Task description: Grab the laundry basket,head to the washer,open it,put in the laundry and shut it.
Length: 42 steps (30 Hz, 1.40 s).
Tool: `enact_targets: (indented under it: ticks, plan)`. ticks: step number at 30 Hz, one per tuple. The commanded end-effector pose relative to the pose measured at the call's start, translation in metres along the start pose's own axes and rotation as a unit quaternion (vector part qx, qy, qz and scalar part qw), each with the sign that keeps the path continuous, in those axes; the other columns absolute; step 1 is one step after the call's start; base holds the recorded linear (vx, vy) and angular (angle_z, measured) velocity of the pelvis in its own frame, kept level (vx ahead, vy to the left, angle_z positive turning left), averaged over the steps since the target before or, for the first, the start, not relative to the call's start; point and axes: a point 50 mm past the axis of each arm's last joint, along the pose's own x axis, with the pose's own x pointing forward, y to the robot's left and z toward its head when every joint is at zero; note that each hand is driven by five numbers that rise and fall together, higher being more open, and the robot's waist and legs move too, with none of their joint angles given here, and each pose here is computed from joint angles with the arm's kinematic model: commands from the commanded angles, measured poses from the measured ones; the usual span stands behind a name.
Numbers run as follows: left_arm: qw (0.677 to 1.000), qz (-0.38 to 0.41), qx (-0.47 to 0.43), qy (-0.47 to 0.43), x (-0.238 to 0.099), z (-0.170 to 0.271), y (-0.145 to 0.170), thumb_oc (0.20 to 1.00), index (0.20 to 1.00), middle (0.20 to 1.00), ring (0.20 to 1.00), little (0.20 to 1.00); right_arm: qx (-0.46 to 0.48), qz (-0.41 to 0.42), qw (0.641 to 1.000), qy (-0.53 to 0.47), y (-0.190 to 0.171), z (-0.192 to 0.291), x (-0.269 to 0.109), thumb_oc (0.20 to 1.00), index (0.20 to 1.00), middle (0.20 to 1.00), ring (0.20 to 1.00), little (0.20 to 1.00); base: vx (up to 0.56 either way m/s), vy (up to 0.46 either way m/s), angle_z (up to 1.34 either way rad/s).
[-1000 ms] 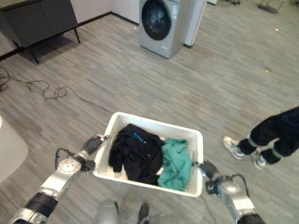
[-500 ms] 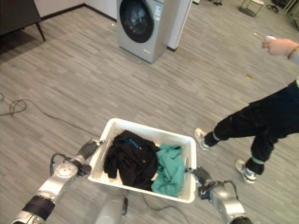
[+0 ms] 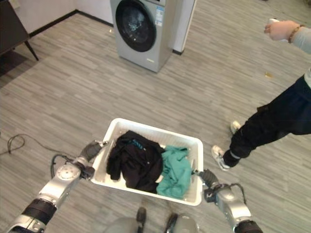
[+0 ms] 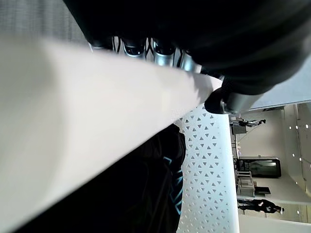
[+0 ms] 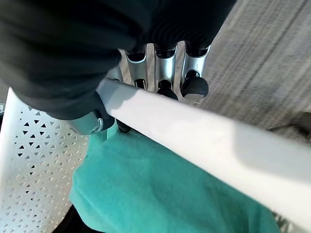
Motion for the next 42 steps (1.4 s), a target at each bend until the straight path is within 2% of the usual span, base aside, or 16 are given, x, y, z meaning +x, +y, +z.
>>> enact_targets:
  ticks: [1, 8, 10, 12, 18, 35, 36, 39, 42]
  plan:
    - [0.997, 0.057, -0.015, -0.051, 0.006, 0.022, 0.02, 0.2, 0.2, 0.2, 0.2, 0.2, 0.04, 0.025, 0.989, -0.141, -0.005, 0.05, -0.004, 0.2, 0.2, 0.2, 0.2, 0.2, 0.29, -0.088, 0.52]
    - [0.997, 0.051, -0.021, -0.05, 0.008, 0.017, 0.009, 0.2, 0.2, 0.2, 0.2, 0.2, 0.075, 0.011, 0.991, -0.11, -0.011, 0.025, -0.01, 0.2, 0.2, 0.2, 0.2, 0.2, 0.42, -0.226, 0.67]
    - [0.997, 0.049, -0.025, -0.046, 0.006, 0.014, 0.007, 0.2, 0.2, 0.2, 0.2, 0.2, 0.072, 0.01, 0.992, -0.107, -0.013, 0.023, -0.011, 0.2, 0.2, 0.2, 0.2, 0.2, 0.34, -0.304, 0.57]
    - [0.996, 0.066, -0.054, -0.014, -0.006, -0.009, 0.009, 0.2, 0.2, 0.2, 0.2, 0.2, 0.038, 0.004, 0.995, -0.096, -0.017, 0.021, -0.011, 0.2, 0.2, 0.2, 0.2, 0.2, 0.47, -0.588, -0.05]
    - [0.994, 0.077, -0.076, -0.014, -0.008, -0.009, 0.01, 0.2, 0.2, 0.2, 0.2, 0.2, 0.024, -0.035, 0.993, -0.114, -0.035, 0.032, -0.016, 0.2, 0.2, 0.2, 0.2, 0.2, 0.12, -0.196, -0.24]
    - [0.997, 0.055, -0.056, 0.005, -0.006, -0.018, 0.0, 0.2, 0.2, 0.2, 0.2, 0.2, 0.007, -0.029, 0.994, -0.108, -0.023, 0.026, -0.011, 0.2, 0.2, 0.2, 0.2, 0.2, 0.09, 0.088, -0.05]
    - [0.991, 0.011, -0.133, 0.031, -0.023, -0.043, -0.057, 0.2, 0.2, 0.2, 0.2, 0.2, -0.063, -0.056, 0.996, 0.015, -0.024, -0.02, 0.003, 0.2, 0.2, 0.2, 0.2, 0.2, 0.0, 0.054, 0.09]
    - [0.991, 0.016, -0.129, 0.036, -0.027, -0.046, -0.054, 0.2, 0.2, 0.2, 0.2, 0.2, -0.097, -0.075, 0.992, 0.017, -0.029, -0.017, 0.001, 0.2, 0.2, 0.2, 0.2, 0.2, 0.0, 0.014, 0.09]
    - [0.991, 0.015, -0.129, 0.042, -0.03, -0.05, -0.052, 0.2, 0.2, 0.2, 0.2, 0.2, -0.092, -0.078, 0.993, 0.008, -0.03, -0.015, 0.0, 0.2, 0.2, 0.2, 0.2, 0.2, 0.01, -0.014, 0.0]
